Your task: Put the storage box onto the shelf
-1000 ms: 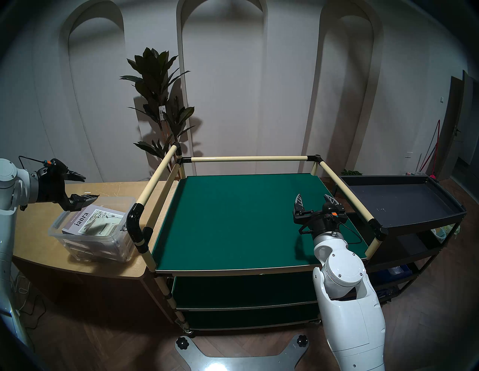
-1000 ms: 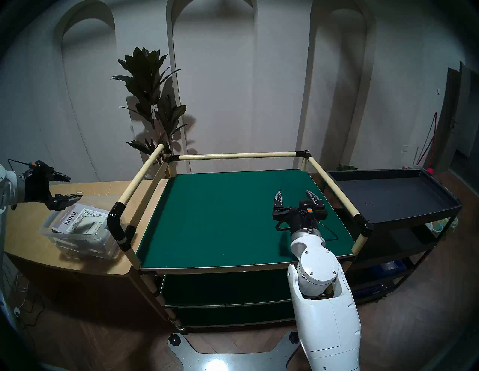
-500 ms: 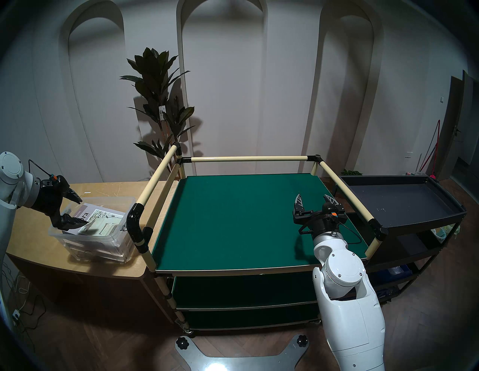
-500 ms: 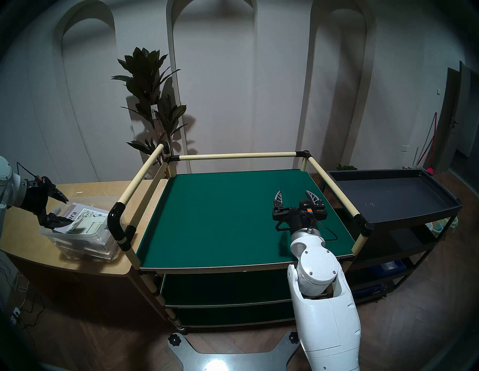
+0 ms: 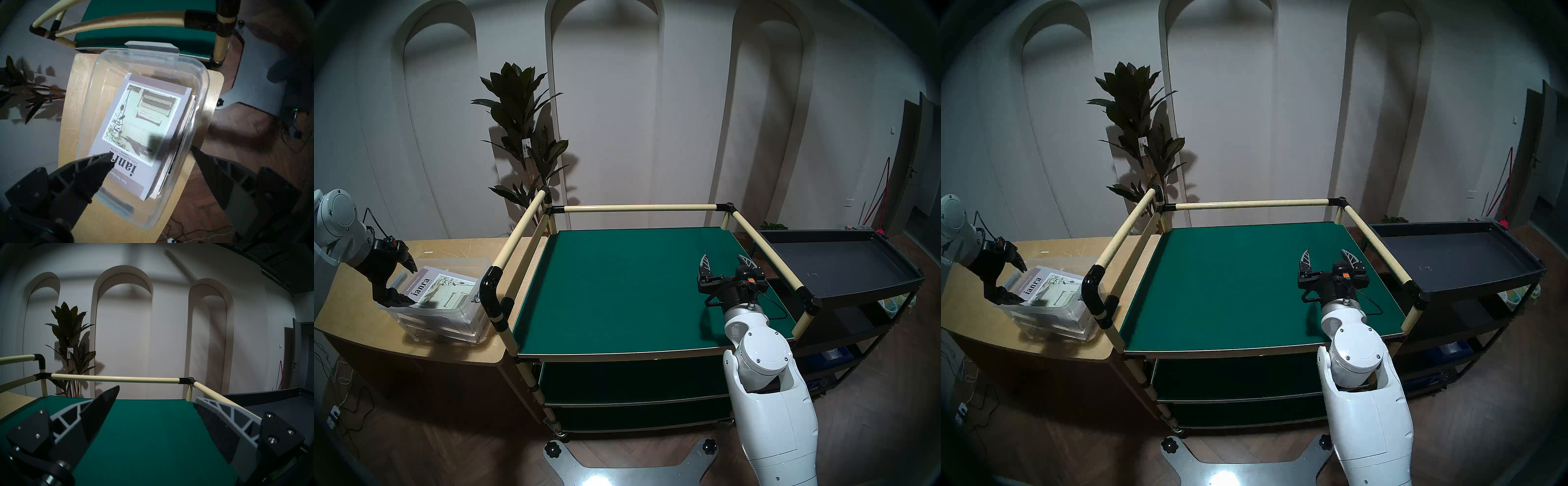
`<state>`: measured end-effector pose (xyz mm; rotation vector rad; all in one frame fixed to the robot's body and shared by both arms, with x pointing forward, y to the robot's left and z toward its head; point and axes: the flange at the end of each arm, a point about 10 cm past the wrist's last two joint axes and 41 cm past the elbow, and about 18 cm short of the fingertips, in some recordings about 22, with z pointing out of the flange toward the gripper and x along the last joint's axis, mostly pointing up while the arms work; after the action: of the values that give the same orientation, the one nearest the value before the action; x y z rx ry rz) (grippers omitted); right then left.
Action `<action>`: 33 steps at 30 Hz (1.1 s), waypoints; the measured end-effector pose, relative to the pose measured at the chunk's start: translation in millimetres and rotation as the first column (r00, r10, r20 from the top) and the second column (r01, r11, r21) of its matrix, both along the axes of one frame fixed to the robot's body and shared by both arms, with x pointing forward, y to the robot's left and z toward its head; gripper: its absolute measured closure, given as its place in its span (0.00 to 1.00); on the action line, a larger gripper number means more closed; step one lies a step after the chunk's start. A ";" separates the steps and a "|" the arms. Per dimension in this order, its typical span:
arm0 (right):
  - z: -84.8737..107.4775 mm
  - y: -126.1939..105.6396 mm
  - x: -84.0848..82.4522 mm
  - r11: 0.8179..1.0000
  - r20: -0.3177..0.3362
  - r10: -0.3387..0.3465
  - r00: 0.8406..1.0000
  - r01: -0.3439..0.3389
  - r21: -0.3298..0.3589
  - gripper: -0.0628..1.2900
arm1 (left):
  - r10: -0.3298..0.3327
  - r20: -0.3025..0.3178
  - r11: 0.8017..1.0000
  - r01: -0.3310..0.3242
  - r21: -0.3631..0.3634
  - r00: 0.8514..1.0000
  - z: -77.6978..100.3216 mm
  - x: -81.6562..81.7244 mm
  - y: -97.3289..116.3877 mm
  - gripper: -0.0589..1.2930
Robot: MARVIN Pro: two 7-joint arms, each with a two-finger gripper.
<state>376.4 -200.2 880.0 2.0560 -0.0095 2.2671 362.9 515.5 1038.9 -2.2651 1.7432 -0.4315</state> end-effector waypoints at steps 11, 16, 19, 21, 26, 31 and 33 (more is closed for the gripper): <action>0.2 0.0 0.1 1.000 0.000 0.000 1.000 0.000 0.000 0.03 | -0.115 -0.048 0.993 0.115 0.013 0.992 3.7 2.8 -9.2 0.04; 0.2 0.0 0.1 1.000 0.001 0.000 1.000 0.000 0.000 0.03 | -0.137 -0.071 0.991 0.137 0.001 0.988 0.8 2.7 -7.4 0.04; 0.2 0.0 0.1 1.000 0.001 0.000 1.000 0.000 0.000 0.03 | -0.148 -0.090 0.989 0.148 -0.008 0.985 -4.3 2.3 -6.3 0.04; 0.3 0.0 0.1 1.000 0.001 0.000 1.000 0.000 0.000 0.03 | -0.155 -0.103 0.988 0.154 -0.015 0.983 -8.2 2.0 -5.6 0.04; 0.3 0.0 0.1 1.000 0.001 0.000 1.000 0.000 0.000 0.03 | -0.171 -0.127 0.985 0.169 -0.030 0.977 -15.3 1.4 -3.7 0.04; 0.4 0.0 0.1 1.000 0.001 0.000 1.000 0.000 0.000 0.03 | -0.183 -0.144 0.983 0.179 -0.040 0.973 -21.2 1.1 -1.4 0.04; 0.4 0.0 0.2 1.000 0.001 0.000 1.000 0.000 0.000 0.03 | -0.189 -0.152 0.982 0.184 -0.045 0.970 -24.3 1.0 -1.2 0.04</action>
<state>376.5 -200.2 880.4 2.0548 -0.0096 2.2682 363.9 514.4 1014.6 -2.2167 2.0511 -0.3265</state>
